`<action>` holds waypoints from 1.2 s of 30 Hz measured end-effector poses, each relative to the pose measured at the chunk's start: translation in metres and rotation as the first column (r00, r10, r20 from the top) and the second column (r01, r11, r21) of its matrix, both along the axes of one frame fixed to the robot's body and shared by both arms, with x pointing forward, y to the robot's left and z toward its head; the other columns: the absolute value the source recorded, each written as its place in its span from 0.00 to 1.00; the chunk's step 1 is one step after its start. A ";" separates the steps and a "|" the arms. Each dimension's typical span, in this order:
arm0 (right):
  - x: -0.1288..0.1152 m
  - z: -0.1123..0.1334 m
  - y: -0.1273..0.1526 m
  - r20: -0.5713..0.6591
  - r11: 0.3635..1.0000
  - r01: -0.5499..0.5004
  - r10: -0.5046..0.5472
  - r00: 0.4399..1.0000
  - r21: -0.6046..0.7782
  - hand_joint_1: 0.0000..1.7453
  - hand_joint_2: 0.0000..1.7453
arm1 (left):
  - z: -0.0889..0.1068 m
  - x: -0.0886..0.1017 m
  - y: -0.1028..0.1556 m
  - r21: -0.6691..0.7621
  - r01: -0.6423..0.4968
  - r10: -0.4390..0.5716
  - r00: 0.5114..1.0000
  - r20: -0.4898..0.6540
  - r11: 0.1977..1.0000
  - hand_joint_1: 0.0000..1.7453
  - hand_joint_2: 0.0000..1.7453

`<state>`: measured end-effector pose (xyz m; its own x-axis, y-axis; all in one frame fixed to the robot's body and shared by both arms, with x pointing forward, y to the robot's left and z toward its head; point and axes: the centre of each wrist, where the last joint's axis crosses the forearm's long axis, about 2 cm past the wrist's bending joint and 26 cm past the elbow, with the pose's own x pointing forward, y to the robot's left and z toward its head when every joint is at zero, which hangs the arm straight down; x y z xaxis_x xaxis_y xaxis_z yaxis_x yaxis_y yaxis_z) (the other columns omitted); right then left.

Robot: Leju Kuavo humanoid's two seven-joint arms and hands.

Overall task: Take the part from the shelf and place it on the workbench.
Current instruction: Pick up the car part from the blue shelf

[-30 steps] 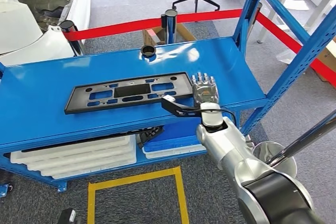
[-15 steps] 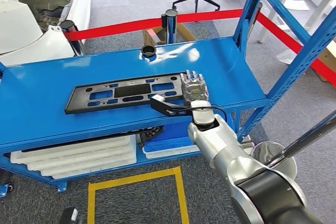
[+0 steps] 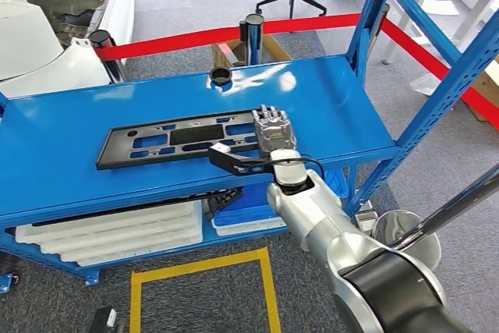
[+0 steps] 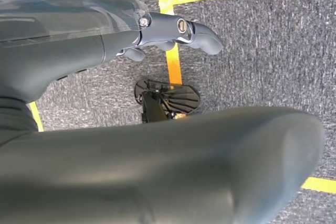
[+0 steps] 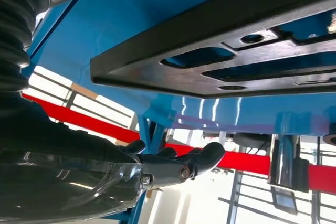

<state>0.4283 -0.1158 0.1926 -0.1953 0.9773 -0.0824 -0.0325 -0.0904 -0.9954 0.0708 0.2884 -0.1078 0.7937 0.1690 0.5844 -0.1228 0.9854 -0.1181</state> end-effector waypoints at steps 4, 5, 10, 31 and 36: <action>-0.001 -0.001 0.001 -0.003 1.000 -0.008 0.008 1.000 0.002 0.00 1.00 | 0.000 0.000 0.000 0.003 -0.001 0.001 1.000 0.001 1.000 0.00 0.00; -0.001 -0.002 0.001 -0.002 1.000 -0.009 0.009 1.000 0.003 0.00 1.00 | 0.000 0.000 0.000 0.003 -0.001 0.001 1.000 0.002 1.000 0.00 0.00; -0.002 -0.005 0.000 -0.001 1.000 -0.014 0.014 1.000 0.007 0.00 1.00 | 0.000 0.000 0.000 0.011 -0.003 0.003 1.000 0.005 1.000 0.00 0.00; -0.002 -0.015 -0.016 0.008 1.000 -0.016 0.016 1.000 0.006 1.00 1.00 | 0.000 -0.002 -0.004 0.030 0.006 -0.007 1.000 0.028 1.000 0.00 0.00; 0.000 -0.015 -0.020 0.018 1.000 -0.007 0.007 1.000 0.009 1.00 1.00 | 0.000 -0.002 -0.004 0.023 0.010 -0.010 0.999 0.040 1.000 0.00 0.00</action>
